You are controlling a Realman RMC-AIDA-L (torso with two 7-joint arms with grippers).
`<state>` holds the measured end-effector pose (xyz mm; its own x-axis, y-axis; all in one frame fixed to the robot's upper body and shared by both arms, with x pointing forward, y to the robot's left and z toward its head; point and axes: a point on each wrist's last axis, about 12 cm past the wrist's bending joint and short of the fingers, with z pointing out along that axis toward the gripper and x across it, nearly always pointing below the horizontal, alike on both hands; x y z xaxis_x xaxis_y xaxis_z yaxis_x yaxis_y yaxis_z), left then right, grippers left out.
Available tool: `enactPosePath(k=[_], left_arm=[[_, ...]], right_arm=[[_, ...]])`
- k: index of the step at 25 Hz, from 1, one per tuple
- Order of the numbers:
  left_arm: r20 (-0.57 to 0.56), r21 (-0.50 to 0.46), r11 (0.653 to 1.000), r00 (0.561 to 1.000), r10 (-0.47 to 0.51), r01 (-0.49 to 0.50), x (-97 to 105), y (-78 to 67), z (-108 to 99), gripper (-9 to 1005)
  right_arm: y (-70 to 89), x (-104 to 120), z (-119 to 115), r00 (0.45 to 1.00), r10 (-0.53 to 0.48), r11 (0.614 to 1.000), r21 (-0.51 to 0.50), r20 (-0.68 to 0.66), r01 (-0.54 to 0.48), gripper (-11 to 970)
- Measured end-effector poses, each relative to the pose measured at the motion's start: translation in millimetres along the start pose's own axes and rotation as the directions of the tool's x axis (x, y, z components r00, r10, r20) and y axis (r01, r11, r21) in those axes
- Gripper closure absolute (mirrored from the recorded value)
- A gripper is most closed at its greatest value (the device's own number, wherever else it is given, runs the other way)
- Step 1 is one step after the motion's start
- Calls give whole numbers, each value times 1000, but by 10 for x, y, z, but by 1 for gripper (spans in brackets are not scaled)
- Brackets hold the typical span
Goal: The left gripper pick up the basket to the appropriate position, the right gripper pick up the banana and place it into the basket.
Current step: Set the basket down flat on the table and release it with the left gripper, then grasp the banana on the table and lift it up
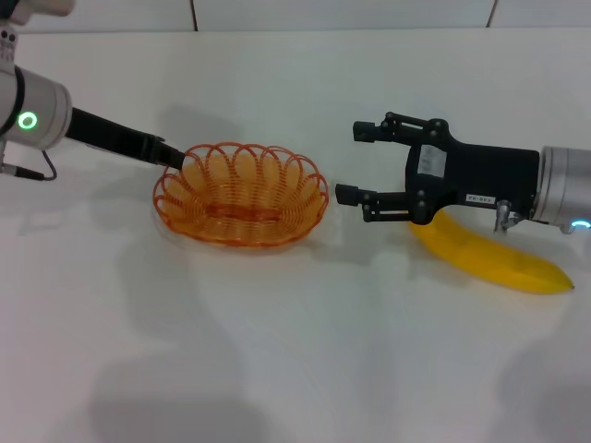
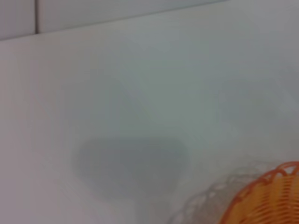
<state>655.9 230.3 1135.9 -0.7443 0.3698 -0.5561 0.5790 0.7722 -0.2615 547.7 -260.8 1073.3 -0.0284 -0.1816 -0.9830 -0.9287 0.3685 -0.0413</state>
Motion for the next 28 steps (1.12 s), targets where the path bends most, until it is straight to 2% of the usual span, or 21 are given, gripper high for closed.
enactPosePath(k=[2,8,12,16,17,20,22,23,24,28], left_arm=[[3,-15,1000,1000,11,-11,-35,5,-29,806],[48,-18,991,990,130,-129,-263,-149,-254,654],[67,6,981,979,194,-195,-246,-255,-425,445],[140,-19,972,962,235,-234,-82,-278,-663,342],[140,-19,972,962,235,-234,-82,-278,-663,317],[330,-1,950,897,295,-312,207,-285,-921,240],[357,5,945,883,304,-328,253,-283,-941,196],[439,21,931,840,320,-365,437,-249,-963,177],[475,31,925,820,320,-379,554,-222,-952,159],[525,70,911,792,312,-406,833,-170,-863,104]], right_arm=[[3,5,-10,1000,2,1000,2,0,-2,120],[4,18,-57,1000,9,1000,22,11,-9,121],[2,22,-107,999,18,999,50,31,-19,121],[-4,20,-156,998,23,996,90,66,-28,122],[-4,20,-156,998,23,996,90,66,-28,122],[1,29,-183,996,28,993,109,81,-37,122],[13,36,-212,995,31,992,118,91,-41,122],[23,38,-230,995,31,992,118,96,-42,123],[34,40,-247,994,31,992,118,100,-43,123],[56,30,-278,993,29,993,107,113,-42,123]])
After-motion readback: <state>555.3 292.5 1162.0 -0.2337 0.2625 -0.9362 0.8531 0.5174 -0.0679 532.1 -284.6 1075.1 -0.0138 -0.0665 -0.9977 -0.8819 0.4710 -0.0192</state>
